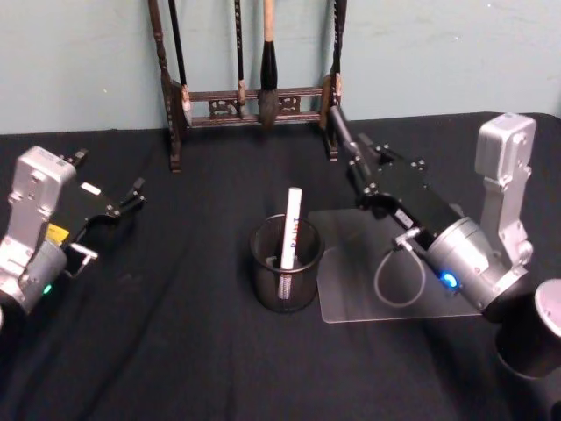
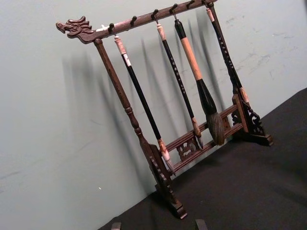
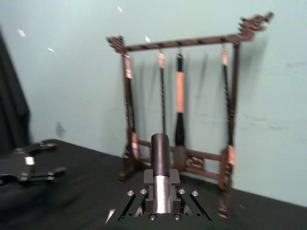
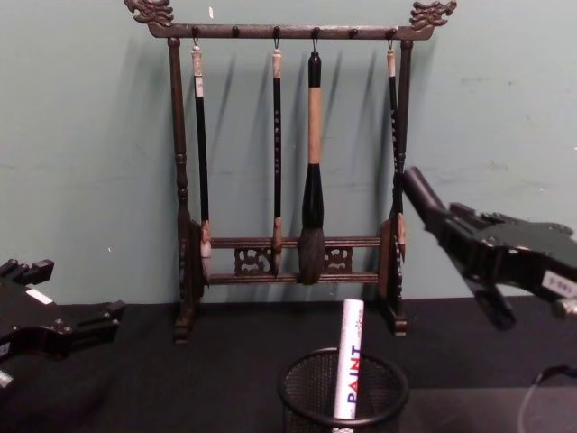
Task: Pick up the water-based marker from the table and place it into the pen holder.
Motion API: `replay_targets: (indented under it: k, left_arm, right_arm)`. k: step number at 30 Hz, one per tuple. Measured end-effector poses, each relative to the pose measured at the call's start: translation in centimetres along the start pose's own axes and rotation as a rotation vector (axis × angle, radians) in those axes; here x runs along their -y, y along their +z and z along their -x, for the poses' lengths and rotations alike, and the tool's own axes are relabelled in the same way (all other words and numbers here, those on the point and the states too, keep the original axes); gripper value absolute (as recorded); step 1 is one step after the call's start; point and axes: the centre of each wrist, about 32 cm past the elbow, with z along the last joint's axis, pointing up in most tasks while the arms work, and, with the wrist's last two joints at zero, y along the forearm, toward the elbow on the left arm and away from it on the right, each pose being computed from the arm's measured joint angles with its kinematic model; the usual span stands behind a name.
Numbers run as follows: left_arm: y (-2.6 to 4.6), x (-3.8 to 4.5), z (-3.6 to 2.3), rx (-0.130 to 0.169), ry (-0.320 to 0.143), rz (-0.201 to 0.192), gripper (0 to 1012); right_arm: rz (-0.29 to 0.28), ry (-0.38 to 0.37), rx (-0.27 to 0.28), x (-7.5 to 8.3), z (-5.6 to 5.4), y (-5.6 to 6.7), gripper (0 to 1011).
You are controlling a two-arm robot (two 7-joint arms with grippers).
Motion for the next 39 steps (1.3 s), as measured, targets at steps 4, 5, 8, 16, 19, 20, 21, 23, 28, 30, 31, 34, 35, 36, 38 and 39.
replay_targets:
  k: [4,5,8,16,19,20,21,23,28,30,31,34,35,36,38,39]
  left_arm:
    - [0.00,0.00,0.00,0.000,0.000,0.000,1001]
    - [0.00,0.00,0.00,0.000,0.000,0.000,1001]
    - [0.00,0.00,0.00,0.000,0.000,0.000,1001]
    - [0.00,0.00,0.00,0.000,0.000,0.000,1001]
    - [0.00,0.00,0.00,0.000,0.000,0.000,1001]
    - [0.00,0.00,0.00,0.000,0.000,0.000,1001]
    - [0.00,0.00,0.00,0.000,0.000,0.000,1001]
    - [0.00,0.00,0.00,0.000,0.000,0.000,1001]
    - [0.00,0.00,0.00,0.000,0.000,0.000,1001]
    - [0.00,0.00,0.00,0.000,0.000,0.000,1001]
    - [0.00,0.00,0.00,0.000,0.000,0.000,1001]
    - [0.00,0.00,0.00,0.000,0.000,0.000,1001]
    - [0.00,0.00,0.00,0.000,0.000,0.000,1001]
    - [0.00,0.00,0.00,0.000,0.000,0.000,1001]
    - [0.00,0.00,0.00,0.000,0.000,0.000,1001]
    - [0.00,0.00,0.00,0.000,0.000,0.000,1001]
  right_arm:
    - [-0.029,0.058,-0.004,0.0,0.9,-0.7,197]
    - [-0.029,0.068,-0.004,-0.1,1.1,-0.8,197]
    - [-0.028,0.103,-0.006,-0.2,1.7,-1.3,197]
    - [-0.019,0.154,-0.012,-0.9,2.7,-2.0,197]
    - [-0.016,0.166,-0.014,-1.2,2.9,-2.3,197]
    - [-0.016,0.169,-0.015,-1.2,3.0,-2.3,197]
    - [-0.015,0.172,-0.016,-1.4,3.1,-2.4,197]
    - [-0.015,0.177,-0.017,-1.5,3.2,-2.5,197]
    - [-0.009,0.193,-0.019,-1.9,3.5,-2.8,197]
    - [-0.006,0.198,-0.020,-2.0,3.6,-2.9,197]
    - [-0.004,0.199,-0.021,-2.1,3.6,-3.0,197]
    - [0.000,0.204,-0.022,-2.3,3.7,-3.1,197]
    - [0.001,0.205,-0.023,-2.3,3.7,-3.1,197]
    - [0.002,0.206,-0.023,-2.3,3.8,-3.2,197]
    - [0.006,0.209,-0.025,-2.4,3.9,-3.3,197]
    - [0.008,0.210,-0.026,-2.4,3.9,-3.3,197]
